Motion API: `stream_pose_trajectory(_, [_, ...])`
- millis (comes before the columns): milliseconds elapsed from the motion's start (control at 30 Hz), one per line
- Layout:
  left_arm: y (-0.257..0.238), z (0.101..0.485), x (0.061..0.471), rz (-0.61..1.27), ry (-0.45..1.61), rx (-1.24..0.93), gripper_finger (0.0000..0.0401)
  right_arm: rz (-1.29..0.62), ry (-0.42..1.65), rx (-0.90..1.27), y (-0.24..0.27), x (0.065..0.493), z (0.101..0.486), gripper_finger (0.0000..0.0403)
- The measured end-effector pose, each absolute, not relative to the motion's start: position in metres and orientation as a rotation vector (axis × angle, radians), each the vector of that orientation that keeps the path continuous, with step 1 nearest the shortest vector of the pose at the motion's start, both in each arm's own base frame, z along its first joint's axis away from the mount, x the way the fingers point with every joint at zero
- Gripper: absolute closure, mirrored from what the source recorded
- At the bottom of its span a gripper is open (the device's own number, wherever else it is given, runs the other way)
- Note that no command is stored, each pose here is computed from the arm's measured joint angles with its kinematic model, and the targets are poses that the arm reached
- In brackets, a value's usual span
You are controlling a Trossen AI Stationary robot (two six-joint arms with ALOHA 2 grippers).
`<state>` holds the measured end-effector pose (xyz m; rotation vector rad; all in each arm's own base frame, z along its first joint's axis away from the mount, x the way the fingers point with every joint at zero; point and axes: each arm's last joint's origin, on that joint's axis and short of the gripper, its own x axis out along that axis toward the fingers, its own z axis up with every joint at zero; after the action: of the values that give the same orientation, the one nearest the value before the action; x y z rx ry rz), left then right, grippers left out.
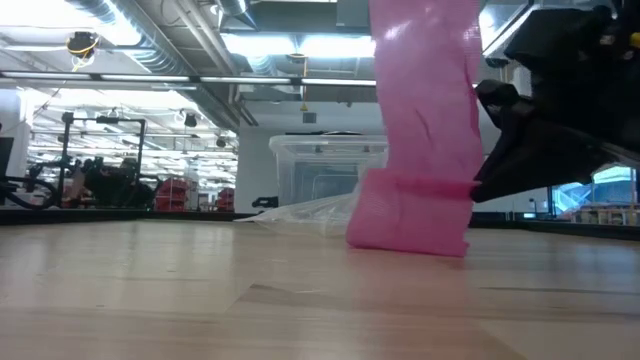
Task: Roll bandage
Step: Roll the pink bandage
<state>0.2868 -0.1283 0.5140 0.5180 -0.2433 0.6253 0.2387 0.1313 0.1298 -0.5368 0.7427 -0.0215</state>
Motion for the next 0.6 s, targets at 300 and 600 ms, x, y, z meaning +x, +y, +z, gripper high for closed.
stream_pose_trajectory(300, [-0.139, 0.504, 0.29, 0.535, -0.142, 0.547, 0.0384, -0.051, 0.68, -0.337, 0.136, 0.242, 0.139, 0.0368])
stream_pose_trajectory(600, [-0.149, 0.483, 0.294, 0.437, -0.011, 0.536, 0.0384, 0.147, 0.677, -0.122, 0.163, 0.227, 0.232, 0.0251])
